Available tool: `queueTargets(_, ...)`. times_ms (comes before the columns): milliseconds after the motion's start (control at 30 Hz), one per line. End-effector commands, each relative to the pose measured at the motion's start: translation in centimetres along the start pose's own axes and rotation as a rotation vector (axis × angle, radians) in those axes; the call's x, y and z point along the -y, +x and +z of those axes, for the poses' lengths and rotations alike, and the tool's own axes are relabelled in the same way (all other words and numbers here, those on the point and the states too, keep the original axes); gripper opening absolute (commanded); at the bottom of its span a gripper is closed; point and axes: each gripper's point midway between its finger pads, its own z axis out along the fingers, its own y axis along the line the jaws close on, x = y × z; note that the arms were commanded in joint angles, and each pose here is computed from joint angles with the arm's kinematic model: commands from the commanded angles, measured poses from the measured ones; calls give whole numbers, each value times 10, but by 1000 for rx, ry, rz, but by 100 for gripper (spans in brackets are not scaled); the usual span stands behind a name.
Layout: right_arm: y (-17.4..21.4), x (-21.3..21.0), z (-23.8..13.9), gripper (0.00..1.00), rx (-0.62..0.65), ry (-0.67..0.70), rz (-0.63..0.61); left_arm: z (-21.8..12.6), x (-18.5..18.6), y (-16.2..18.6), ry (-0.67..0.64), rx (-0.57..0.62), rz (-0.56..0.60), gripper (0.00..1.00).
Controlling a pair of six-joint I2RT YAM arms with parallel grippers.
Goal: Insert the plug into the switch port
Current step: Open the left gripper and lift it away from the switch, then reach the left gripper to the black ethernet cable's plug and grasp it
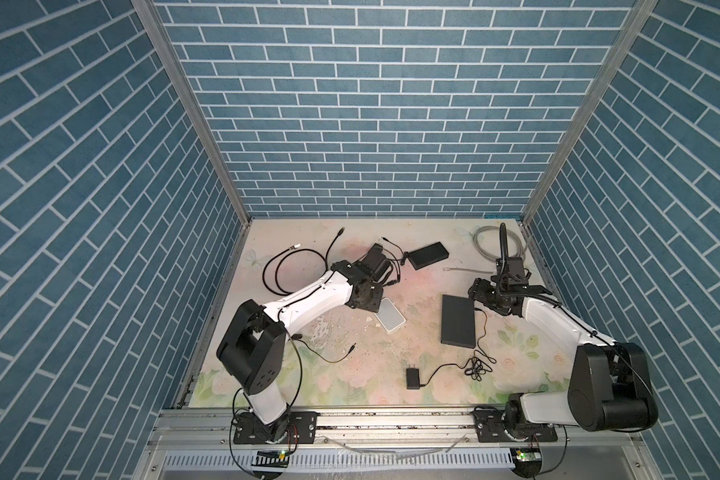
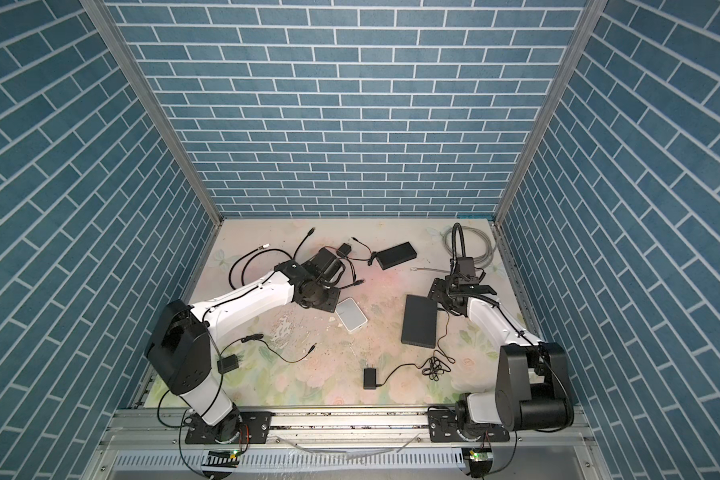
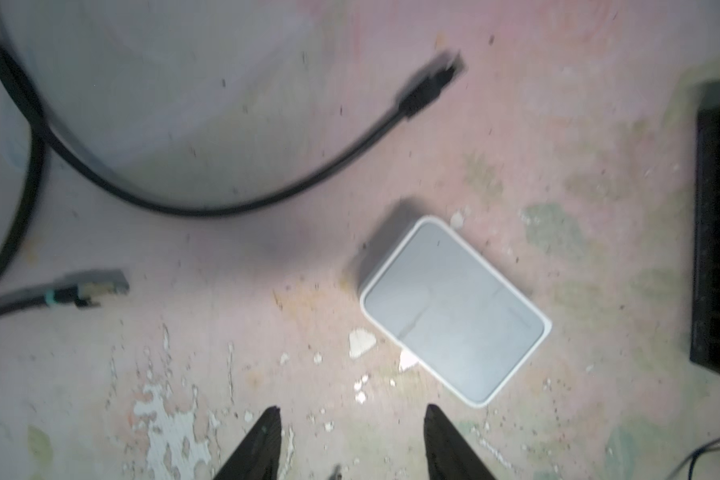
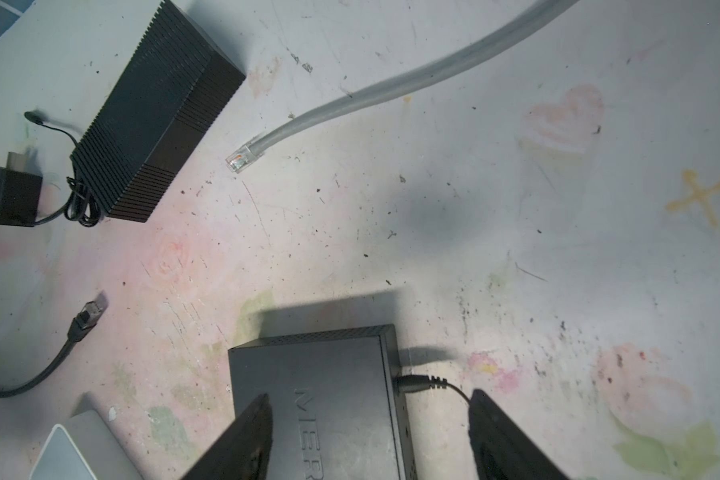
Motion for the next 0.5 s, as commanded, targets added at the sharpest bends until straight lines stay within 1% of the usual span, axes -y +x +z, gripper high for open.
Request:
queueTargets(0, -6, -11, -3, 74, -5, -32, -21, 14, -3, -41, -43, 80, 73, 57)
queueTargets(67, -5, -11, -3, 73, -13, -35, -22, 23, 4, -61, -13, 89, 142, 56)
queueTargets(100, -3, -11, -3, 73, -19, -34, -22, 30, 8, -68, 15, 74, 179, 56)
queueTargets(233, 0, -8, -8, 73, -30, -23, -28, 55, 16, -83, 87, 27, 260, 54)
queueTargets(300, 1, -7, -10, 74, -35, -15, -32, 62, 25, -84, 131, 9, 314, 54)
queueTargets(400, 3, -6, -13, 74, -41, -10, -30, 75, 37, -75, 199, -56, 389, 54)
queueTargets(467, 4, -5, -14, 74, -43, -6, -26, 83, 37, -68, 211, -83, 435, 54)
